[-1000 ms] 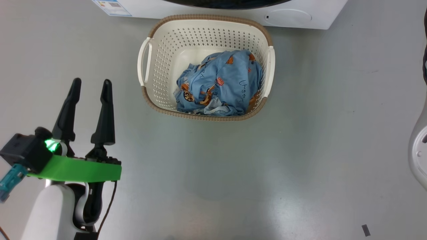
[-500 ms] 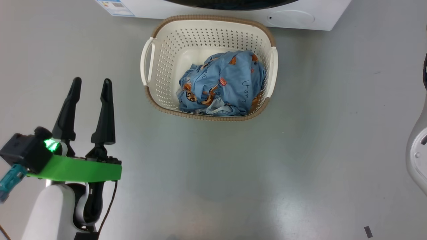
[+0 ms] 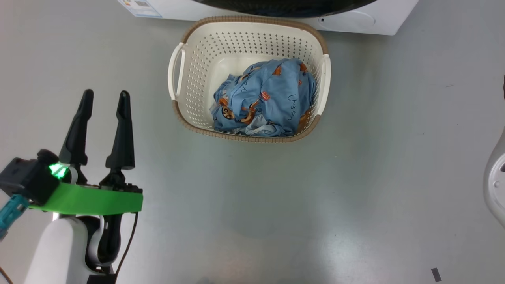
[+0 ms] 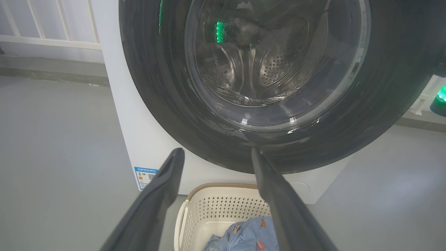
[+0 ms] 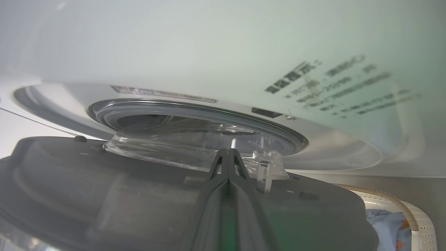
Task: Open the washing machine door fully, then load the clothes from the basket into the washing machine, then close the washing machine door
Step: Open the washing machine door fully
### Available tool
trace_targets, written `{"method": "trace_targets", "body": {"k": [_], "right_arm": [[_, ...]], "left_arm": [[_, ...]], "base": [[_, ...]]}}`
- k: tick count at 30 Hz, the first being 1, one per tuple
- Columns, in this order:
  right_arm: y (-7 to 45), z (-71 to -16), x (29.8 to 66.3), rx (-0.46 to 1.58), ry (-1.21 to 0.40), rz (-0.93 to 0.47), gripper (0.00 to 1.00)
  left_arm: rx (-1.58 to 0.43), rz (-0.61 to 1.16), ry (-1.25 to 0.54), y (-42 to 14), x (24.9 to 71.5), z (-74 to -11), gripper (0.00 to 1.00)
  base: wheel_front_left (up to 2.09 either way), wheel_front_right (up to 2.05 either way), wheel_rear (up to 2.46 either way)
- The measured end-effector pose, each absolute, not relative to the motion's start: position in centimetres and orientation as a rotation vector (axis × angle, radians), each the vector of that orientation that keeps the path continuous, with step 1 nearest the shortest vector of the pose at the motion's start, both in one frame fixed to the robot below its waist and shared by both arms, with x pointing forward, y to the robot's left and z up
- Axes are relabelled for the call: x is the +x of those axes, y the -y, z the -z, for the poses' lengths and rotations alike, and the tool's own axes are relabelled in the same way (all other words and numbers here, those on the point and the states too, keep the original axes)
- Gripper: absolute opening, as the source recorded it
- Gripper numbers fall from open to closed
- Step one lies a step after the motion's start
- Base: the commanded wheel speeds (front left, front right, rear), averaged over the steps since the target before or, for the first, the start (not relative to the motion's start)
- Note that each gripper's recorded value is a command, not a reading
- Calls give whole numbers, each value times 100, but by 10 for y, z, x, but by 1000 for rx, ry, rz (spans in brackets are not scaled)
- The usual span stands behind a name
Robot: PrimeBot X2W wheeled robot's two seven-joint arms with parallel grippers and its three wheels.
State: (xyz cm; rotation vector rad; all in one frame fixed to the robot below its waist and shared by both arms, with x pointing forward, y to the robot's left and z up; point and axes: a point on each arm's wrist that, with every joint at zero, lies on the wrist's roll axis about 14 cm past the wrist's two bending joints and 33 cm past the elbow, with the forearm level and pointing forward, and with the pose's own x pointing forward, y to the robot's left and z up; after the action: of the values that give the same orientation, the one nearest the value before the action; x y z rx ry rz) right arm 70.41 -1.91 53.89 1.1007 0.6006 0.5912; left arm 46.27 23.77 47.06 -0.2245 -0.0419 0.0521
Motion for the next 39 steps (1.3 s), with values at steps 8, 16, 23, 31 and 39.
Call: {"method": "trace_targets", "body": {"k": [8, 16, 23, 31, 39], "right_arm": [[17, -541, 684, 1103, -667, -653, 0], [17, -538, 665, 1096, -741, -689, 0], [9, -538, 636, 1087, -863, -777, 0], [2, -537, 614, 1068, -933, -842, 0], [-7, -532, 593, 1016, -996, -897, 0]], "left_arm": [[-224, -31, 76, -232, 465, -483, 100], [-219, -17, 110, -230, 464, -497, 100], [-214, -3, 131, -227, 458, -507, 100], [-214, 10, 153, -224, 457, -516, 100], [-213, 11, 156, -224, 451, -519, 100]], "base": [[0, 0, 0], [0, 0, 0], [0, 0, 0], [0, 0, 0], [0, 0, 0]]}}
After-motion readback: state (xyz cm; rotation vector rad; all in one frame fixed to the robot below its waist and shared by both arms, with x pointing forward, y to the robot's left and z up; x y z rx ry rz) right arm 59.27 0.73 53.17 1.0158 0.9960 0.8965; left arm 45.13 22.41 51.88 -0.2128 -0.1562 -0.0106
